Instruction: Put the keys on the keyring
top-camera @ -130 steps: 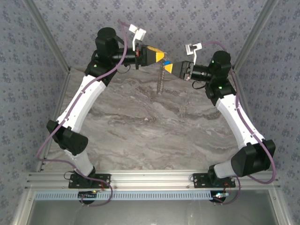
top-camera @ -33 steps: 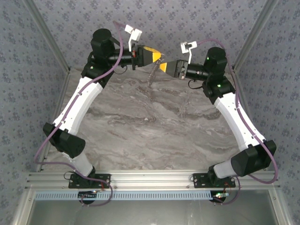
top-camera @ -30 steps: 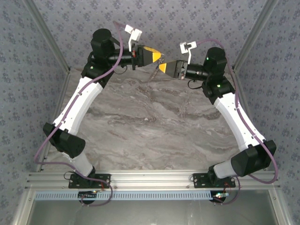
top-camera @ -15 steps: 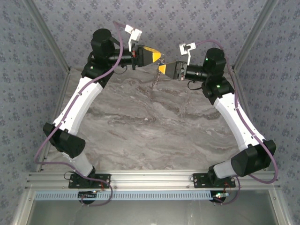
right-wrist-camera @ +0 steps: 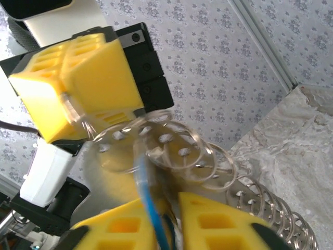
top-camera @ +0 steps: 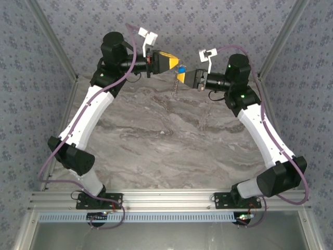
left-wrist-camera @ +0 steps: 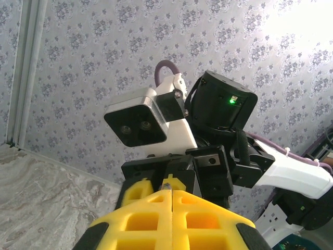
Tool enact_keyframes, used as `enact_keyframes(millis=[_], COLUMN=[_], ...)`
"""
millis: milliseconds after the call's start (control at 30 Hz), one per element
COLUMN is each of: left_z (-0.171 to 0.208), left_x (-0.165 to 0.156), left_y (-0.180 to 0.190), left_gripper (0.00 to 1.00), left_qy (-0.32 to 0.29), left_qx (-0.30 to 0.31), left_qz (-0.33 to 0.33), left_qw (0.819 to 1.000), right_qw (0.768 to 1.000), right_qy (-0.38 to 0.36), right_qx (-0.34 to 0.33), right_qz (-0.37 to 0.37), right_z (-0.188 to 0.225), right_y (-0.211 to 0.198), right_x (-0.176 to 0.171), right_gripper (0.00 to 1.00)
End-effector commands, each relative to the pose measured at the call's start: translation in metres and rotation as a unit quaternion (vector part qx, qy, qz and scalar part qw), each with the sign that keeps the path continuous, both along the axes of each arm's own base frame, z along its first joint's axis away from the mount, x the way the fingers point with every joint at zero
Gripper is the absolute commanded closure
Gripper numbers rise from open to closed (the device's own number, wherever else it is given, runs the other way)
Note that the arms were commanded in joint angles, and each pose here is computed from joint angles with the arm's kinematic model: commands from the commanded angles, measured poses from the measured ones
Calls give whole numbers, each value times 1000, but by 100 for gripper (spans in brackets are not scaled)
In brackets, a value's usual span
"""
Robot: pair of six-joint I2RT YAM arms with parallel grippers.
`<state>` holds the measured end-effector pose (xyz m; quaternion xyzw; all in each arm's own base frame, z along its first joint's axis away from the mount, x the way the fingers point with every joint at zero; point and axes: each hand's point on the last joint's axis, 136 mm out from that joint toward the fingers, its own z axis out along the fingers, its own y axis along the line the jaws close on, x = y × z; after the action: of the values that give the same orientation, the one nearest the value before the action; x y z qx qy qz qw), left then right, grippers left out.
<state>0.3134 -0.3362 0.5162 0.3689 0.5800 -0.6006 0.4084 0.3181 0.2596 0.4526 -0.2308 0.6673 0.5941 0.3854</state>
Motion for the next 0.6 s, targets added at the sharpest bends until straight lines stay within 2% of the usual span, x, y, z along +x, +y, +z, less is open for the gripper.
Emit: enact_keyframes(millis=[0,67,567], left_z=[23,23,19], left_x=[-16,-16,-10], left_y=[8,8,13], left_gripper=[100,100,100], left_qy=[-39,-39,-48], left_qx=[-19,-18,-7], left_qz=[-5,-3,21], left_qw=[999,999,999], right_qw=[1000,1000,998], right_qy=[0,10,28], right_qx=[-8,-12,-58], right_qz=[-3,-5,-26], right_z=[1,-2,-10], right_y=[-5,-7,-18], right_x=[-10,-11,-16], right_gripper=[94,100,100])
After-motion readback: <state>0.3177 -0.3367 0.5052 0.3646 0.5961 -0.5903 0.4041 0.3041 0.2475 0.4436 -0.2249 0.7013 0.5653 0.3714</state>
